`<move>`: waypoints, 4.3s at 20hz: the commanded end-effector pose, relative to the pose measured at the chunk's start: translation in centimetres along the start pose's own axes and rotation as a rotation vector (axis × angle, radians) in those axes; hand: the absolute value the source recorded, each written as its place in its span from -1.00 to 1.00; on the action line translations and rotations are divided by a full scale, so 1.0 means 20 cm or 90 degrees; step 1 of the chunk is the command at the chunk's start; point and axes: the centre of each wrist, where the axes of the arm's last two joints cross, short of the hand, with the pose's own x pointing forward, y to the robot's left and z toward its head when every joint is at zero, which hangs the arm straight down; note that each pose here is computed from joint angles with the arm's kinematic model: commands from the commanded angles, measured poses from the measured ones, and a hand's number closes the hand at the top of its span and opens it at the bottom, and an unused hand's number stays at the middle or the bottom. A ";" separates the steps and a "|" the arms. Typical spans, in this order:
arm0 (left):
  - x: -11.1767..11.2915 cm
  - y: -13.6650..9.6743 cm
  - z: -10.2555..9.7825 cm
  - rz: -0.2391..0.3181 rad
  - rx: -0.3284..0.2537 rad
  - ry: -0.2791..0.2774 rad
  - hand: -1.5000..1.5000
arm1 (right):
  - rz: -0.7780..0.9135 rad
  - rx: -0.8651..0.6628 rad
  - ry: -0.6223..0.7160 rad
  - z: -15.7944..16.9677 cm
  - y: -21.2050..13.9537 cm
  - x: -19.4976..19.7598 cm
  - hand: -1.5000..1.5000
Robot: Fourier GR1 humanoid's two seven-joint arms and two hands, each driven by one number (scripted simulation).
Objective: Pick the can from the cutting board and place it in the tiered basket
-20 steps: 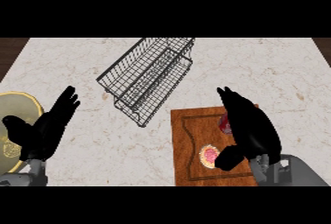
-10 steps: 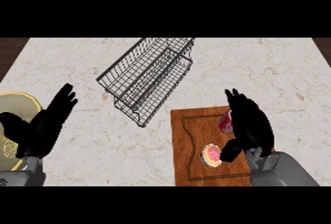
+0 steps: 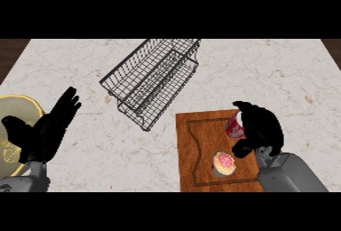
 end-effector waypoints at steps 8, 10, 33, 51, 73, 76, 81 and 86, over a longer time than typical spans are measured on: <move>0.01 -0.12 0.03 0.003 -0.003 -0.006 0.00 | 0.109 0.057 -0.030 -0.05 0.12 0.04 1.00; -0.03 -0.03 -0.04 -0.002 0.000 -0.001 0.00 | 0.108 0.038 -0.049 -0.05 0.26 -0.01 1.00; -0.02 -0.04 0.06 -0.008 0.006 -0.006 0.00 | -0.248 -0.439 -0.113 0.74 -0.33 -0.21 1.00; 0.00 0.01 -0.01 -0.006 0.000 0.002 0.00 | -0.272 -0.364 -0.182 0.64 -0.67 0.66 1.00; -0.04 -0.07 -0.03 -0.003 -0.025 -0.002 0.00 | -0.259 -0.319 -0.122 0.22 -0.71 1.13 1.00; 0.01 -0.07 -0.06 -0.010 -0.009 -0.014 0.00 | -0.250 -0.323 -0.107 0.09 -0.55 1.09 1.00; 0.02 0.00 0.01 -0.003 -0.008 -0.003 0.00 | -0.248 -0.342 -0.108 -0.02 -0.49 1.08 1.00; 0.07 -0.04 -0.01 -0.003 -0.024 -0.005 0.00 | -0.336 -0.437 -0.112 -0.08 -0.51 1.08 1.00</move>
